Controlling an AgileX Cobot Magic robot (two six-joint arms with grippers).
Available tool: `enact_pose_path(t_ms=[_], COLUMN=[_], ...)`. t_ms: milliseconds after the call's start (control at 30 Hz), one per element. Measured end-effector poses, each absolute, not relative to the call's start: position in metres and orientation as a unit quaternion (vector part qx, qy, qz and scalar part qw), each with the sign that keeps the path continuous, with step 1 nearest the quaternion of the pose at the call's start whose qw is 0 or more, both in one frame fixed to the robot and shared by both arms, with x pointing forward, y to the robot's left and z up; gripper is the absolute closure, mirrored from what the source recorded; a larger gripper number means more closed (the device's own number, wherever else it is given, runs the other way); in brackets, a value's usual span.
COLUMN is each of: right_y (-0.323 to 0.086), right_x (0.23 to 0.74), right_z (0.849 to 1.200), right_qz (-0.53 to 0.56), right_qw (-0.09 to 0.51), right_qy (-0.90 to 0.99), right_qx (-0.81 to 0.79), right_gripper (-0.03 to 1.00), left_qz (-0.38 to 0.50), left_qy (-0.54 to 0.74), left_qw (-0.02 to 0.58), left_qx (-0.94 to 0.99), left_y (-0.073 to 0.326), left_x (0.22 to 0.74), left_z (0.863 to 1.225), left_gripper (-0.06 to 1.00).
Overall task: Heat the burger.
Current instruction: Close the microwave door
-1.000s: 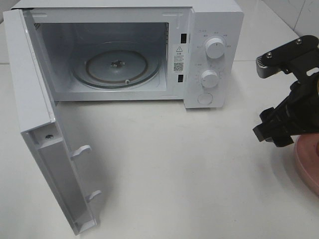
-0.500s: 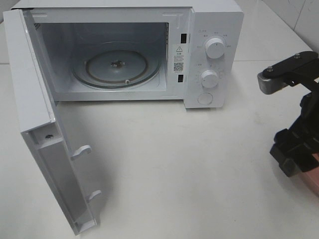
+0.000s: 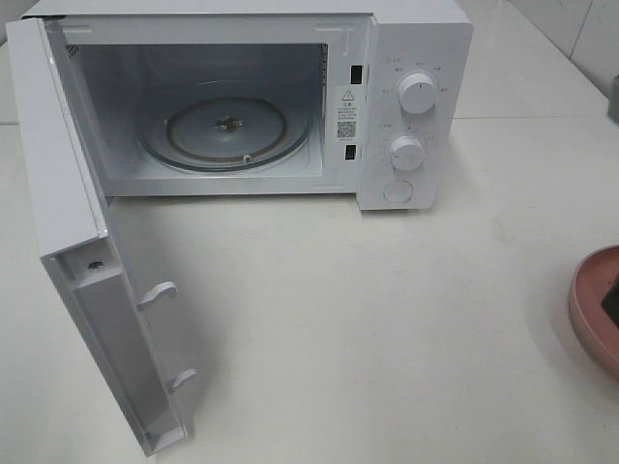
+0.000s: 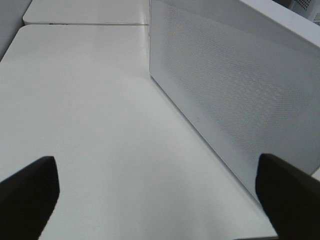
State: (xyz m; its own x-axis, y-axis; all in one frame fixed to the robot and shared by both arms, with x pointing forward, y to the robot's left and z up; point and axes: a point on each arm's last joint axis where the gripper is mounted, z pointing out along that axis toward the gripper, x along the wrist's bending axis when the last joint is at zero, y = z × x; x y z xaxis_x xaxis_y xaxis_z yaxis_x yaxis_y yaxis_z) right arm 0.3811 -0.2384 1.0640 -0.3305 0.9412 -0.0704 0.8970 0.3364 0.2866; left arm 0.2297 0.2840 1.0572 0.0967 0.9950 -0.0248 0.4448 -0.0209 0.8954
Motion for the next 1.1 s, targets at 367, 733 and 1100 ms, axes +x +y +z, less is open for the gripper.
enact_pose_path(t_ms=[367,733,1100], right_y=[-0.266,-0.288,-0.3], right_x=[0.324,0.29,0.257], right_z=[1.07,1.045,1.048], right_qz=[0.206,0.246,0.327], right_qw=[0.17,0.203,0.278], right_qy=[0.787,0.744,0.684], right_qx=[0.556,0.588,0.59], right_gripper=[0.21,0.21,0.21], left_qz=[0.346,0.346,0.346], left_qy=[0.576,0.576,0.576], left_qw=[0.397,0.397,0.397], left_qx=[0.625,0.625,0.625], left_y=[0.284,0.284,0.284], left_x=[0.23,0.23,0.23], left_z=[1.057,1.057,1.057], left_gripper=[-0.04,-0.04,-0.04])
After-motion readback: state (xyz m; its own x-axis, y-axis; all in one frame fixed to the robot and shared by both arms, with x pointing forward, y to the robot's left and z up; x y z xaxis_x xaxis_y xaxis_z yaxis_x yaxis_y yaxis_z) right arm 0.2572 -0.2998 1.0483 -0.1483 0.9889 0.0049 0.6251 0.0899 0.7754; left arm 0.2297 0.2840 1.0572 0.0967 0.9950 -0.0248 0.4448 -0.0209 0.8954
